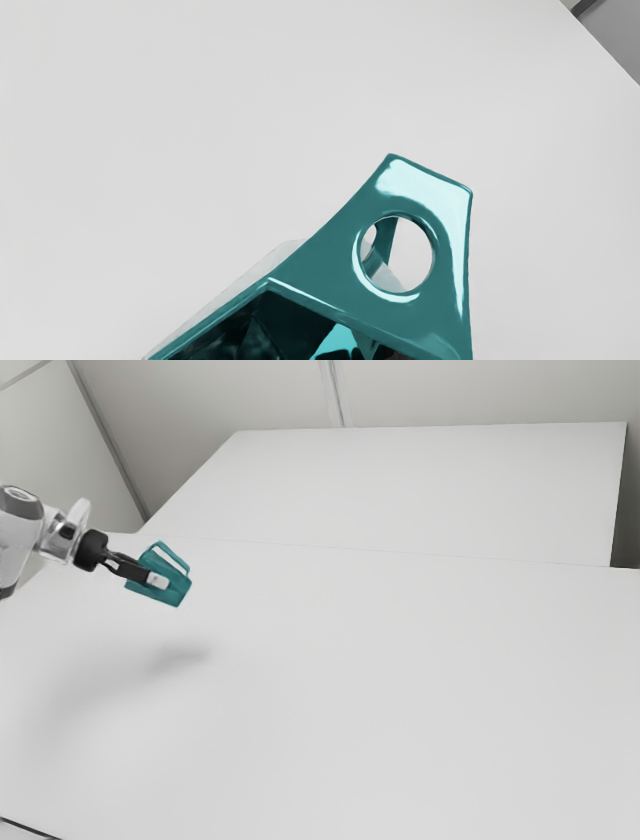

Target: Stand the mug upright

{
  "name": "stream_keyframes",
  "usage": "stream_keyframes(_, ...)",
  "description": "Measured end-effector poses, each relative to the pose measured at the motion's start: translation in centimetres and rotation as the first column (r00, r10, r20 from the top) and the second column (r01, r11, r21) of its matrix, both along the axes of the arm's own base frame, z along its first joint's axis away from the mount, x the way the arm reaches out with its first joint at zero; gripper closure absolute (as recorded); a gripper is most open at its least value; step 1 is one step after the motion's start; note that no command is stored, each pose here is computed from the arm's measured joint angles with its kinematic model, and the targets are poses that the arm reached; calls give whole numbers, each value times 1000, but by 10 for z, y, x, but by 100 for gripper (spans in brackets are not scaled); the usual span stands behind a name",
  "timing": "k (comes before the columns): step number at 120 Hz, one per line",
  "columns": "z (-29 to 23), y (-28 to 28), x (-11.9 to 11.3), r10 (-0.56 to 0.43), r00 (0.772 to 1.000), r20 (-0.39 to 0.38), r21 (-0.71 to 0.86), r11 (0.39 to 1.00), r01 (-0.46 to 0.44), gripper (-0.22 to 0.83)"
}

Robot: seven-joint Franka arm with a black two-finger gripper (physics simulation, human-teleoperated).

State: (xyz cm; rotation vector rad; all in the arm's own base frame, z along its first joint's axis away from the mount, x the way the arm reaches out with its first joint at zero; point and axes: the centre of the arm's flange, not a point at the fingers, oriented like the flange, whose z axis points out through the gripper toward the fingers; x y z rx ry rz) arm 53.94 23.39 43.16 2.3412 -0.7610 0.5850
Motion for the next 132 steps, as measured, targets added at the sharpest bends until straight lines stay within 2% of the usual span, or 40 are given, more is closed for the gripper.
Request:
stream_keyframes(19,12,-48,41,-74,996,-51,216,973,83,78)
stream_keyframes(46,10,-105,63,-106,986,-126,403,903,148,78)
stream_keyframes(65,5,-133,51,-73,985,-154,443,886,134,78)
stream_keyframes(94,1,-164,33,-17,988,-154,492,866,91,78)
stream_keyframes(105,-9,-177,35,1,987,-162,505,859,82,78)
stream_keyframes(132,-22,-194,45,35,987,-154,599,798,65,78)
